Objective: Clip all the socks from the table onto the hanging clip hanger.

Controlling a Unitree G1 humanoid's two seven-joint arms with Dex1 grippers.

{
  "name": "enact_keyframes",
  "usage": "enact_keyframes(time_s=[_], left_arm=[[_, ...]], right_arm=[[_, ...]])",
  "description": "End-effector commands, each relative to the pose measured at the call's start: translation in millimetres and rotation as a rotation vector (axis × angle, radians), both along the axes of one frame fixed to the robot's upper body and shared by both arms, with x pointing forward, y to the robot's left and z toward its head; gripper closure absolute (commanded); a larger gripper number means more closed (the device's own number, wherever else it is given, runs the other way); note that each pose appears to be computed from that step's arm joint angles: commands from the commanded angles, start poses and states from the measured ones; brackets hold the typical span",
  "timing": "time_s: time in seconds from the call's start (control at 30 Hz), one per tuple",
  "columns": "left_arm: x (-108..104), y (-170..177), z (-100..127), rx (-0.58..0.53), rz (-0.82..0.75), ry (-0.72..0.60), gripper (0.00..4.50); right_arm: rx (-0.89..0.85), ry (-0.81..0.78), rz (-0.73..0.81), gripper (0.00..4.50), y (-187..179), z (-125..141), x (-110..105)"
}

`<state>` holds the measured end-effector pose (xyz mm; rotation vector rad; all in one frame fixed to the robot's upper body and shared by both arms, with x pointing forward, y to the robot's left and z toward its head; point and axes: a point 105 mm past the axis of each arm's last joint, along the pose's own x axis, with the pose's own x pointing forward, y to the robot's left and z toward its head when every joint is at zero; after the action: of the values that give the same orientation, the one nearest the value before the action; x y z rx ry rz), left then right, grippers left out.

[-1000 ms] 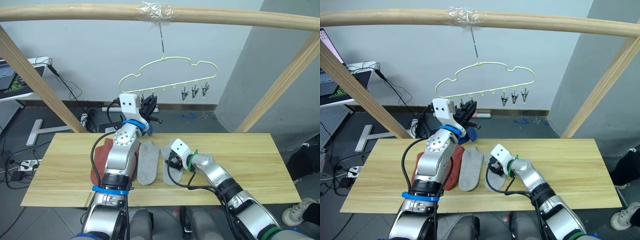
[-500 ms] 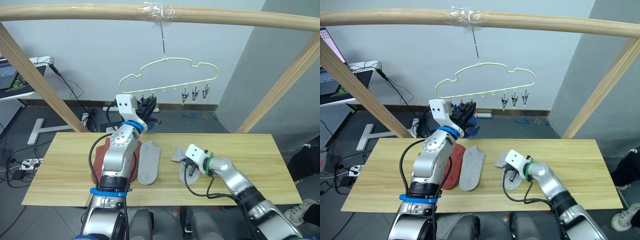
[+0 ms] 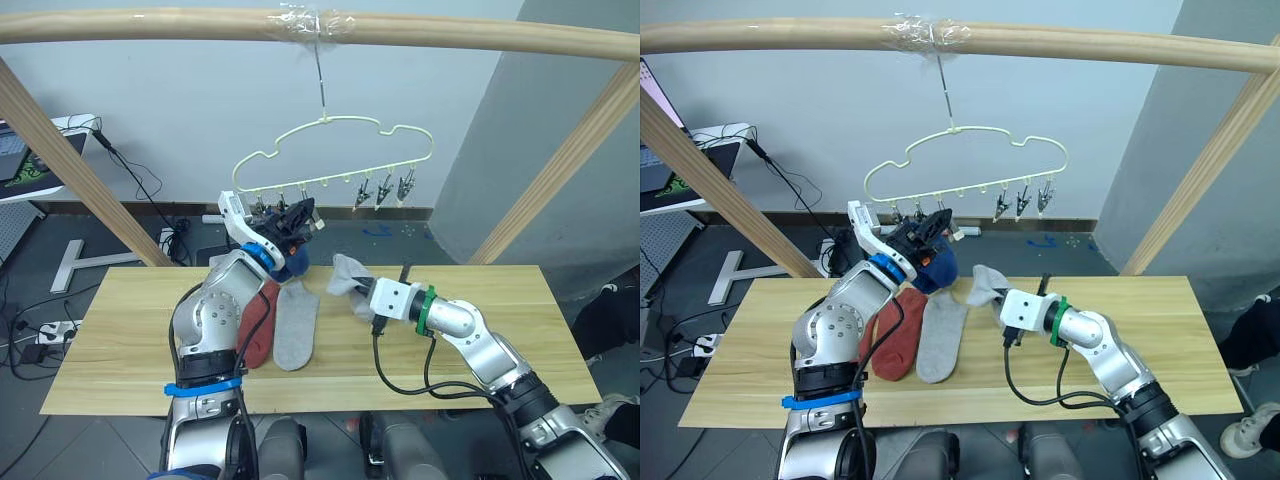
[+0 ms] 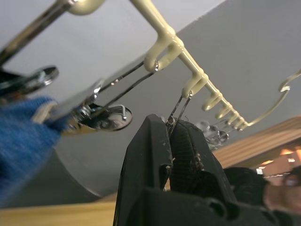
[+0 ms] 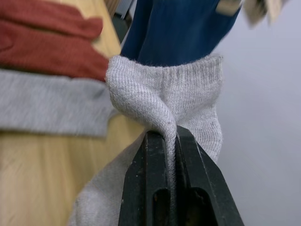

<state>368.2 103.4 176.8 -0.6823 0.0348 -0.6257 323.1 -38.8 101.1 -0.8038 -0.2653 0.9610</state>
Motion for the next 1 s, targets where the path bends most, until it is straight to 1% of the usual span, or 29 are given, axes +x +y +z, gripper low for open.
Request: enact_keyframes(time_s=[0.03,0.1,0.3,0.4,0.83,0.9,0.93,1.0], left_arm=[[-8,-7,7,0.014,-0.054,-0.02,4.44],[-8,-8,5,0.034,-0.053,-0.017,4.44],[-11,-11,5,0.024,-0.077,-0.012,4.44],[-13,-11,2,0.039,-0.079,-0.009,4.44],[-18,-16,3,0.054,-0.104,-0.025,4.44],[-20,-15,7,0.04,-0.115,-0.042,3.74],[-21,-14,8,0.036,-0.118,-0.047,3.54],[-20,-13,7,0.048,-0.109,-0.047,2.85]], right_arm=[[0.039,-0.082,0.023,4.48,7,23,0],[0.051,-0.086,0.018,4.48,8,26,2],[0.069,-0.113,0.015,4.48,12,35,6],[0.074,-0.125,0.019,4.48,12,41,7],[0.087,-0.149,0.002,4.48,12,49,14],[0.089,-0.143,-0.001,4.5,11,47,14],[0.09,-0.141,-0.002,4.5,11,47,13],[0.091,-0.141,-0.003,4.5,10,47,14]])
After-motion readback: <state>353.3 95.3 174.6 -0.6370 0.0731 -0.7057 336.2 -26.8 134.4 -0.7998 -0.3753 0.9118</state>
